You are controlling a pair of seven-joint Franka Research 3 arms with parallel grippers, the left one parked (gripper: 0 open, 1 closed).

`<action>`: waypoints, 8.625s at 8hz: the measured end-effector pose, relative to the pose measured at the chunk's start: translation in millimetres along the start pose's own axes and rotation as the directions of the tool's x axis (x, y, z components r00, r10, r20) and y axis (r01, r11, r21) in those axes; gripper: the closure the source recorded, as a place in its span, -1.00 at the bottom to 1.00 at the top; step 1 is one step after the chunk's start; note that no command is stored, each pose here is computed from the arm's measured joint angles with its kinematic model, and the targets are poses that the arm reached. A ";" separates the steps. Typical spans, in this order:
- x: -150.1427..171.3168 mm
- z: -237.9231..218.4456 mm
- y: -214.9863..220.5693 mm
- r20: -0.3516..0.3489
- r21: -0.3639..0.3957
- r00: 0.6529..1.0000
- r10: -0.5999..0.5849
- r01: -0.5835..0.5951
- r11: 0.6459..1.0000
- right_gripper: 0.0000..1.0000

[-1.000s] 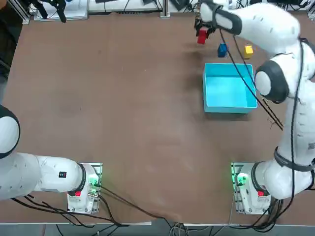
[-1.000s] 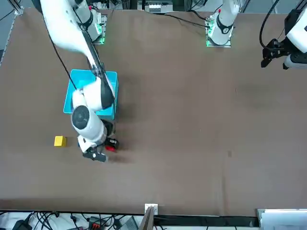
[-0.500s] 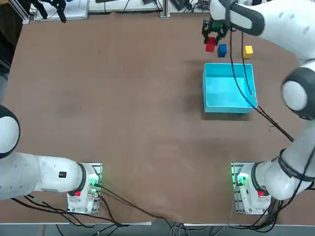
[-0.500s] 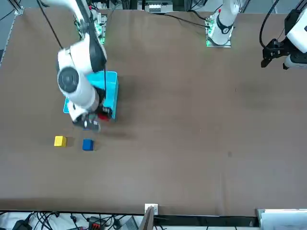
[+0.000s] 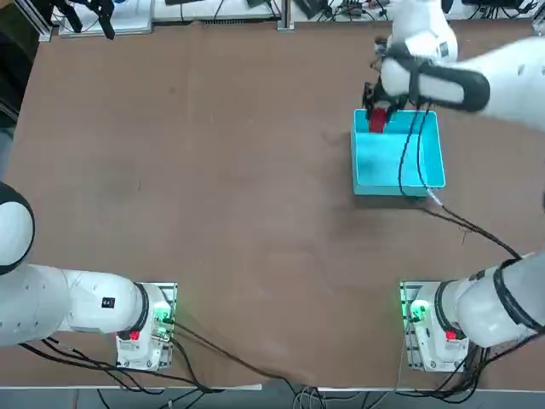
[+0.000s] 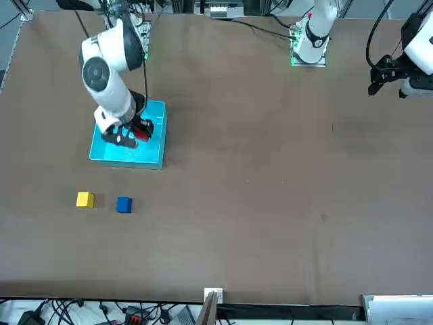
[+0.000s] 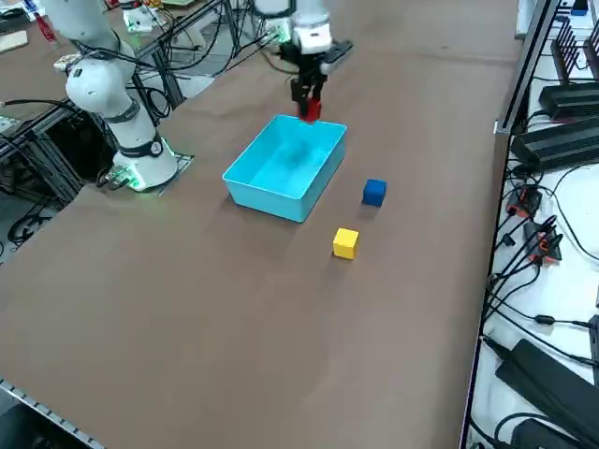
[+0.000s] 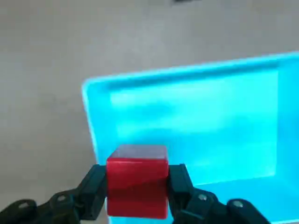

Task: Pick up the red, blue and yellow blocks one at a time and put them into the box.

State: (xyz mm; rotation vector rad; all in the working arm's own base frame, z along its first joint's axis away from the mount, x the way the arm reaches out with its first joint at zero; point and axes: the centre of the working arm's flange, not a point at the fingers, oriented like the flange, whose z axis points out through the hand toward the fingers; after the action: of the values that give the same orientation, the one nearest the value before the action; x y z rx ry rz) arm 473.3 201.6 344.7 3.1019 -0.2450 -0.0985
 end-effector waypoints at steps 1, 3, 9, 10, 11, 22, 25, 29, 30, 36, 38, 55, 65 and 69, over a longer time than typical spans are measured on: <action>-21.4 17.7 4.5 0.015 -0.012 1.000 -0.025 0.025 1.000 -0.39; -45.7 44.1 5.1 0.004 -0.008 0.998 -0.064 0.064 0.998 -0.39; -56.9 70.0 15.4 -0.013 0.000 0.991 -0.130 0.130 0.991 -0.41; -56.1 70.3 16.6 -0.012 0.000 0.992 -0.129 0.129 0.992 -0.43; -55.2 70.3 17.9 -0.012 0.000 0.992 -0.126 0.126 0.992 -0.68; 192.6 -1.3 58.3 -0.143 0.031 0.982 -0.120 0.126 0.992 -1.00; 238.2 50.3 40.6 -0.133 0.005 0.978 -0.163 0.165 0.986 -1.00; 258.6 92.8 52.6 -0.105 -0.084 0.958 -0.266 0.258 0.963 -1.00; 259.1 94.4 55.9 -0.097 -0.085 0.958 -0.271 0.263 0.961 -1.00; 255.0 108.9 55.3 -0.065 -0.083 0.961 -0.270 0.264 0.961 -1.00; 251.6 124.4 56.0 -0.041 -0.084 0.962 -0.269 0.265 0.961 -0.93; 13.5 71.8 117.3 0.021 -0.026 0.982 -0.190 0.191 0.981 -0.40; -7.9 112.6 100.1 0.009 -0.022 0.972 -0.233 0.233 0.972 -0.40; -7.8 113.9 90.9 0.008 -0.023 0.968 -0.251 0.251 0.968 -0.99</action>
State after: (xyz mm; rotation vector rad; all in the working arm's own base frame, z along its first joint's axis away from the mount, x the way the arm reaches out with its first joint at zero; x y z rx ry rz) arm 444.0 110.4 234.6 3.0921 0.1493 -0.1132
